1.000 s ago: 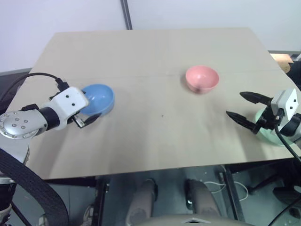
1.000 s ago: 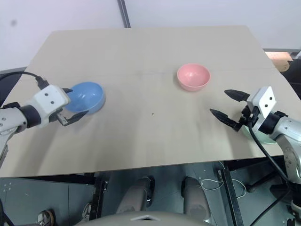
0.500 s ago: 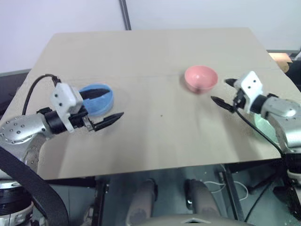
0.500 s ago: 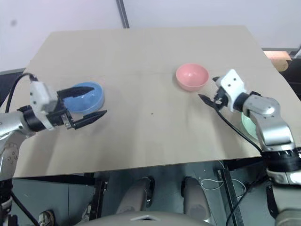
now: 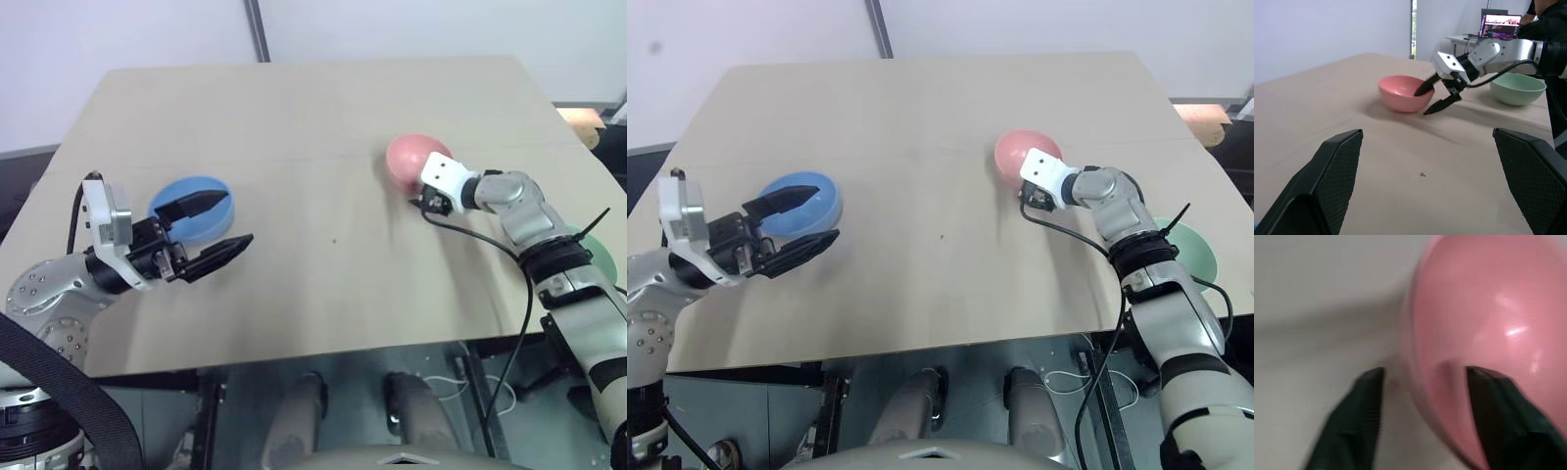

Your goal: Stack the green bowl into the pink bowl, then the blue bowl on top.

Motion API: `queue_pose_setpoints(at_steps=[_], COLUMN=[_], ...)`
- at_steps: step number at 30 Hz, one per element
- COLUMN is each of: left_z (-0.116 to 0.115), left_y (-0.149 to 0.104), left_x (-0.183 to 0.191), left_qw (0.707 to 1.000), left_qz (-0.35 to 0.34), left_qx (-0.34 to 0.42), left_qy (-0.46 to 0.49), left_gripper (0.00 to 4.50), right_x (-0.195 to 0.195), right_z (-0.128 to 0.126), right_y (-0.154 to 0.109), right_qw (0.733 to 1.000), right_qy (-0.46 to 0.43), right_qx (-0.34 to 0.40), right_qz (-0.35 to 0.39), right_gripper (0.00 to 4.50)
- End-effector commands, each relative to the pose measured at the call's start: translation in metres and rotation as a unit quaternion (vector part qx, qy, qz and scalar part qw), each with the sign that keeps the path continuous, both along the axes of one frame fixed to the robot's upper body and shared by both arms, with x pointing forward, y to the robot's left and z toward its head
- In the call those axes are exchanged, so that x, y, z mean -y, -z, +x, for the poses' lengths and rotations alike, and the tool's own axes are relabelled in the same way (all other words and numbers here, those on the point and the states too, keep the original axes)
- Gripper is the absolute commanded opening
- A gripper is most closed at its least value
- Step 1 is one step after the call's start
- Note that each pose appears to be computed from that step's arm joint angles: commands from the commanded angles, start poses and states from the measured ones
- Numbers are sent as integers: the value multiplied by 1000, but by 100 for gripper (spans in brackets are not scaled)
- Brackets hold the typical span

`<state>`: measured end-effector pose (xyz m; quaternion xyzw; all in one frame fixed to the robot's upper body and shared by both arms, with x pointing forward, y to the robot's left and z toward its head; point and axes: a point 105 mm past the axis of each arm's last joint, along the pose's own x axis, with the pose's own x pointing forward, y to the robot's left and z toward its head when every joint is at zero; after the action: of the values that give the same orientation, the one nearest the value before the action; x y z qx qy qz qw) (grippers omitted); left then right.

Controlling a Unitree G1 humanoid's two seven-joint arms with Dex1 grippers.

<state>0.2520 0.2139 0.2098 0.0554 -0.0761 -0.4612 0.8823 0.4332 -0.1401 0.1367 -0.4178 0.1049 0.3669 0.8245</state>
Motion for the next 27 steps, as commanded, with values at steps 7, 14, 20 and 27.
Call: queue_pose_setpoints(at_steps=[7,14,20,27], left_z=[-7,-4,-6,-4], left_y=[-5,9,11,8], left_x=[0,-27,-33,-28], left_qw=[999,995,995,996], left_qz=[9,22,32,37], left_qx=[27,-8,-22,-17], left_qy=[-39,-94,-89,-78], left_gripper=[450,450,450,450], right_x=[-34,-109,-127,-121], right_z=[-11,-107,-131,-106], right_y=[-32,-36,3,0], right_qw=[982,928,926,948], right_qy=[-140,-354,-367,-295], right_qx=[103,106,47,76], right_qz=[-73,-32,-69,-88], right_gripper=[4,4,4,276])
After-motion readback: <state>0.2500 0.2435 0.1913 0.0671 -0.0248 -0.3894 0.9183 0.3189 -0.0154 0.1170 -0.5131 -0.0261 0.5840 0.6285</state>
